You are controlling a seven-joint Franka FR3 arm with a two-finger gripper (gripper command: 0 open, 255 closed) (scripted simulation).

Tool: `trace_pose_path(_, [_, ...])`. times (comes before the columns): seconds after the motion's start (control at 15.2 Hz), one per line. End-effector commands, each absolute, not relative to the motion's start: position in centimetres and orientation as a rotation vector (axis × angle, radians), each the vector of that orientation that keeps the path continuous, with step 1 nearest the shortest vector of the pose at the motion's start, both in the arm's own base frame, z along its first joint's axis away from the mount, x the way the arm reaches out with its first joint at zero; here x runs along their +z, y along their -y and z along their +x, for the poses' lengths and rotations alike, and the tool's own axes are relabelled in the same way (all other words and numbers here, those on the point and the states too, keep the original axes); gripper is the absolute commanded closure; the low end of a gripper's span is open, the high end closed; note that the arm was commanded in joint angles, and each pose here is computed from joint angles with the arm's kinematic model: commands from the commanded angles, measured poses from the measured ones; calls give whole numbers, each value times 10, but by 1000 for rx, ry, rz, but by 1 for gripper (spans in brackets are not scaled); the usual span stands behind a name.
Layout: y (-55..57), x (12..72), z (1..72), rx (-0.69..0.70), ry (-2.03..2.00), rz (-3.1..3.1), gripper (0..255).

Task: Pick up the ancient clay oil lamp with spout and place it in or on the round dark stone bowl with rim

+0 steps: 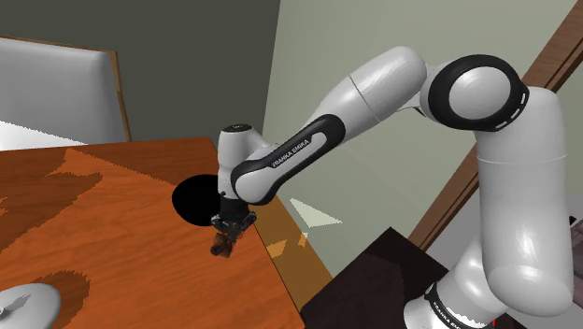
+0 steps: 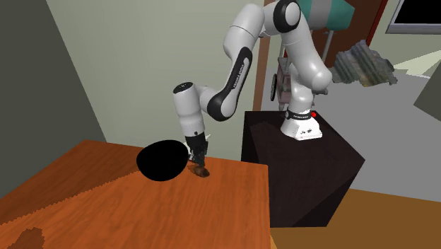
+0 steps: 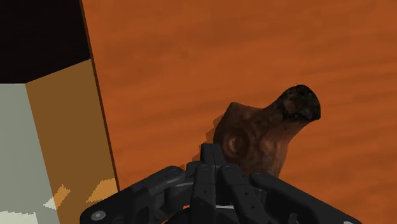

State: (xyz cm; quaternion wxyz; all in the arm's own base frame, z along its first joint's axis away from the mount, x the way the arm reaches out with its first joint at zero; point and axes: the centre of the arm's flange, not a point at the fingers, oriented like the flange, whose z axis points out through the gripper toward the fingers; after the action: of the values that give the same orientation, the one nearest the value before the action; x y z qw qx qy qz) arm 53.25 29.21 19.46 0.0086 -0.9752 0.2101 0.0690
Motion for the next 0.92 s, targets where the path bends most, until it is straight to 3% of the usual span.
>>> trace_pose_path(0.0, [-292,195,533,216,-656,-3047,255])
trace_pose_path(0.07, [-292,195,533,216,-656,-3047,0])
trace_pose_path(0.33, [-332,221,533,204,-917,-3011,0])
trace_pose_path(0.86, [-333,181,527,204,-917,-3011,0])
